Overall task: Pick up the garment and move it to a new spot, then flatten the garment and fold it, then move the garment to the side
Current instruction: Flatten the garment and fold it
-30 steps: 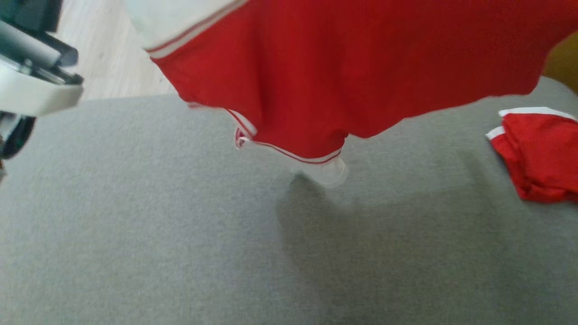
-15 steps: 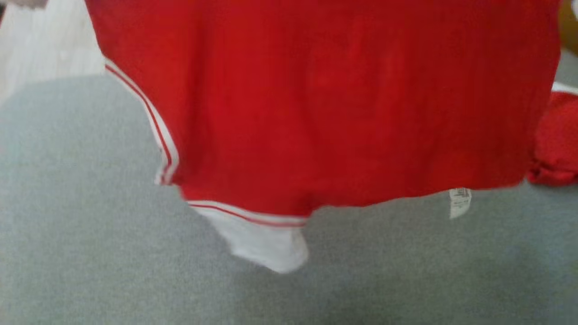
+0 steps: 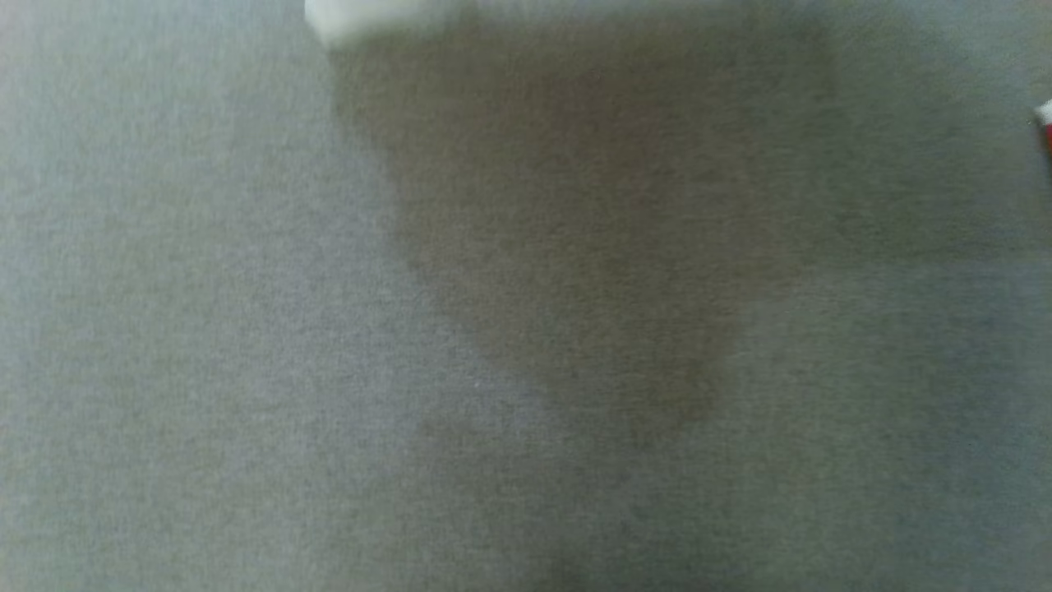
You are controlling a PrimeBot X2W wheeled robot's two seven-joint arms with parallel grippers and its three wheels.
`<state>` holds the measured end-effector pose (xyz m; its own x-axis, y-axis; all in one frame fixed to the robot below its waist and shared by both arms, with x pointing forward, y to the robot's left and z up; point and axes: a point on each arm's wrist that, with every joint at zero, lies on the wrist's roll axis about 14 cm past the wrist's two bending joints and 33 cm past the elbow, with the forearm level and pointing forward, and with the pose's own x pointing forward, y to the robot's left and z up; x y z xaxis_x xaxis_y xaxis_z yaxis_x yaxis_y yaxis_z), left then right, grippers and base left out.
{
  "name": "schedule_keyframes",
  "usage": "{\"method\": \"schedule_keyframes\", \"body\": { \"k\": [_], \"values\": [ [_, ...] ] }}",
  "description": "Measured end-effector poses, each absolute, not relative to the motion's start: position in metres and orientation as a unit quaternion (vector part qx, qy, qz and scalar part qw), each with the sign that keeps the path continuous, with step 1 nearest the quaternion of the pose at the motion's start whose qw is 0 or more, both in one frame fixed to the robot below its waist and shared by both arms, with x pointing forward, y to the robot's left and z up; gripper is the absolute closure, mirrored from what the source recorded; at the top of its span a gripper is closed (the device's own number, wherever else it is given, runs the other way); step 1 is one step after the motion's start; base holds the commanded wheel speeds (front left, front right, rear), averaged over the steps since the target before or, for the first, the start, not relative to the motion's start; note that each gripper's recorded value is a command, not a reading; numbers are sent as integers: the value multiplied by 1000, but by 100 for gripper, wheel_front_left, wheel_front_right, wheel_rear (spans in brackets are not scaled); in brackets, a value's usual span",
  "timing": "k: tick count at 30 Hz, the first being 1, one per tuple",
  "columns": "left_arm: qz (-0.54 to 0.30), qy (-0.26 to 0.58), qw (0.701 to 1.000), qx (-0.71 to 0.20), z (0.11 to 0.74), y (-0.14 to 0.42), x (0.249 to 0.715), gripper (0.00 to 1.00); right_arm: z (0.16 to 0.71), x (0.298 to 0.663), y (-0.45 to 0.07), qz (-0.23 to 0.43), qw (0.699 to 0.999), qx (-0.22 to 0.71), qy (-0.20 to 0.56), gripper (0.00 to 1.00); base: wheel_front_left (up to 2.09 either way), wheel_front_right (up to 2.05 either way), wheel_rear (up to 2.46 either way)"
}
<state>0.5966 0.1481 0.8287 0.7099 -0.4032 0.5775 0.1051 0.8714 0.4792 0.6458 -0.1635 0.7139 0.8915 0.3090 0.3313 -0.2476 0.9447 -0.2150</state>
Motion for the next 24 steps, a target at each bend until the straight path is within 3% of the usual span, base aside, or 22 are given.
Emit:
{"method": "schedule_keyframes", "body": {
  "k": [4, 6, 10, 16, 24],
  "values": [
    [-164, -324, 909, 205, 781, 148, 606, 100, 673, 666, -155, 153, 971, -96, -158, 100, 0, 0, 0],
    [-176, -274, 926, 191, 725, 156, 607, 100, 639, 673, -152, 157, 975, -88, -128, 100, 0, 0, 0],
    [-182, -230, 939, 178, 676, 164, 599, 100, 598, 671, -150, 162, 979, -82, -88, 100, 0, 0, 0],
    [-191, -167, 957, 140, 610, 170, 559, 100, 531, 642, -165, 153, 986, -59, -14, 100, 0, 0, 0],
    [-194, -70, 974, 97, 538, 176, 482, 100, 509, 580, -197, 127, 991, -27, 12, 100, 0, 0, 0]
  ]
}}
